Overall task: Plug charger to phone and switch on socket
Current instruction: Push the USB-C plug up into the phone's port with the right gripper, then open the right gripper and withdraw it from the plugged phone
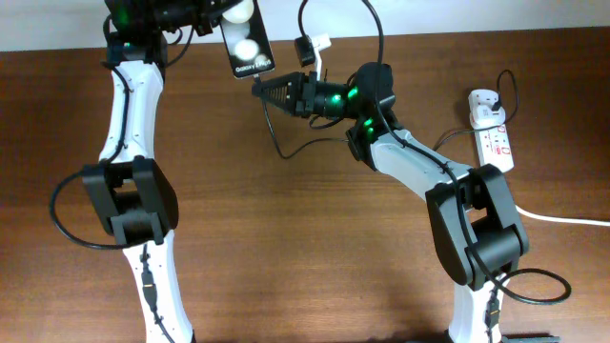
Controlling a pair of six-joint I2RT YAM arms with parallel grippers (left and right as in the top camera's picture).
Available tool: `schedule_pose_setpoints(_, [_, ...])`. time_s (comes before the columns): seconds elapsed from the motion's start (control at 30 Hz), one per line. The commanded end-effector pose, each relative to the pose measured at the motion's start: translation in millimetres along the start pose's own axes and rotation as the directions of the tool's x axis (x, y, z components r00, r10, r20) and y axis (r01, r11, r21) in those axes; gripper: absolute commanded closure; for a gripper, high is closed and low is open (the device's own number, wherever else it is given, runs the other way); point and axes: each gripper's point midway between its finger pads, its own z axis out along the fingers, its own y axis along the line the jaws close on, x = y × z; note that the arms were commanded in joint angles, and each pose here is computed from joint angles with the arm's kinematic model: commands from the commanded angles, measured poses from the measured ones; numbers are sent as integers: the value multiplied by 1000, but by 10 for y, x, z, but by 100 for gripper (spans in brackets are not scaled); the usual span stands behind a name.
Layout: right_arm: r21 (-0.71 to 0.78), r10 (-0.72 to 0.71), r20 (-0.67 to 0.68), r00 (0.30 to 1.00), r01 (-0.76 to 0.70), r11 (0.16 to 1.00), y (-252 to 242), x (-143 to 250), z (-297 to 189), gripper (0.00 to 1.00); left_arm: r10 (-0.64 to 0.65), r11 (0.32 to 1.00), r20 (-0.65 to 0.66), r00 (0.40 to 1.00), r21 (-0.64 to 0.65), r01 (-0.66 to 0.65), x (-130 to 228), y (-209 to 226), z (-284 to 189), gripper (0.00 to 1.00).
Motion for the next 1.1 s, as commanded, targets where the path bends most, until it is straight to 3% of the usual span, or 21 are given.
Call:
schedule_pose_setpoints(0.0, [15, -27, 99, 995, 26, 1000, -1, -209, -33, 96, 97, 994, -190, 977, 62, -87, 382, -257, 241, 100])
schedule_pose_setpoints(0.4, [17, -27, 108, 994, 25, 1000, -4, -224, -36, 96, 119, 992, -198, 973, 71, -107, 408, -265, 288, 100])
schedule_pose_setpoints(0.47, [17, -26, 107, 994, 25, 1000, -4, -222, -34, 81, 119, 992, -195, 973, 70, -108, 401, -263, 277, 100])
schedule_pose_setpoints(0.57, [16, -27, 107, 994, 25, 1000, -3, -222, -34, 37, 119, 992, -183, 976, 64, -109, 365, -253, 213, 100])
schedule_pose_setpoints(0.63, [16, -27, 107, 994, 25, 1000, -4, -221, -34, 16, 118, 992, -169, 979, 57, -110, 325, -240, 133, 100])
schedule_pose_setpoints(0.7, [16, -27, 107, 994, 25, 1000, -3, -222, -34, 1, 117, 993, -157, 981, 52, -111, 292, -231, 67, 100])
schedule_pose_setpoints(0.97, [38, -26, 121, 992, 22, 999, -70, -352, -240, 1, 115, 993, -98, 988, 24, -113, 139, -186, -275, 100])
schedule_pose_setpoints(1.07, [171, 62, 124, 990, -83, 982, -508, -396, -527, 1, 115, 993, -92, 989, 21, -113, 124, -182, -311, 100])
